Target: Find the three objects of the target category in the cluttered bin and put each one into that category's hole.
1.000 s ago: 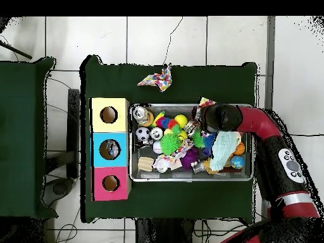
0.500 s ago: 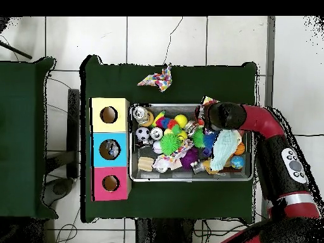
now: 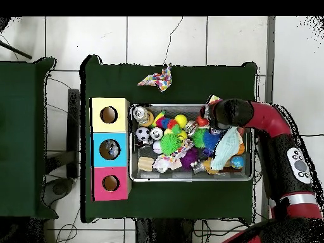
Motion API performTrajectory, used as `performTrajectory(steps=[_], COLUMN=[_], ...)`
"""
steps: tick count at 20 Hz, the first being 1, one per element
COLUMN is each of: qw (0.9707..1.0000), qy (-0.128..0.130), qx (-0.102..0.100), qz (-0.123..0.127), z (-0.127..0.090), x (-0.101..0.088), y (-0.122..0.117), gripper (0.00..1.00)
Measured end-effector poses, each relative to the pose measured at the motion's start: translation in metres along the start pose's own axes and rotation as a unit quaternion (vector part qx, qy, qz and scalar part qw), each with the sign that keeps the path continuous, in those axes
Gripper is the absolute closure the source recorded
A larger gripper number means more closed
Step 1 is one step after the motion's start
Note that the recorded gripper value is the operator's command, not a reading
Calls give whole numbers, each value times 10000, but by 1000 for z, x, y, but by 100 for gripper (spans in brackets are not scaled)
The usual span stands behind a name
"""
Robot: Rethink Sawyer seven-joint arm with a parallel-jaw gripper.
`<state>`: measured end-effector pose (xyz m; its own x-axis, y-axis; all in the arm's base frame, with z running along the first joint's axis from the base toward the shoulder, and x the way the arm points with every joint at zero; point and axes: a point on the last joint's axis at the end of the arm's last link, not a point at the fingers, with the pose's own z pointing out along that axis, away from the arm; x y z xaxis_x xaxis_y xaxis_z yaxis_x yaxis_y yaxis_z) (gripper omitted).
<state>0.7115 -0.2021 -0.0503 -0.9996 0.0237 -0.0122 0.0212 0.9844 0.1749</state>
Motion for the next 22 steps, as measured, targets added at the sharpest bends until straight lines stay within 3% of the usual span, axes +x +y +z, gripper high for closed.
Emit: performTrajectory(steps=[8, 22], qw=[9999, 9999], qy=[153, 125], qx=[36, 59], qz=[5, 63], z=[-10, -14], x=[-3, -4], y=[-20, -31], gripper=[100, 100])
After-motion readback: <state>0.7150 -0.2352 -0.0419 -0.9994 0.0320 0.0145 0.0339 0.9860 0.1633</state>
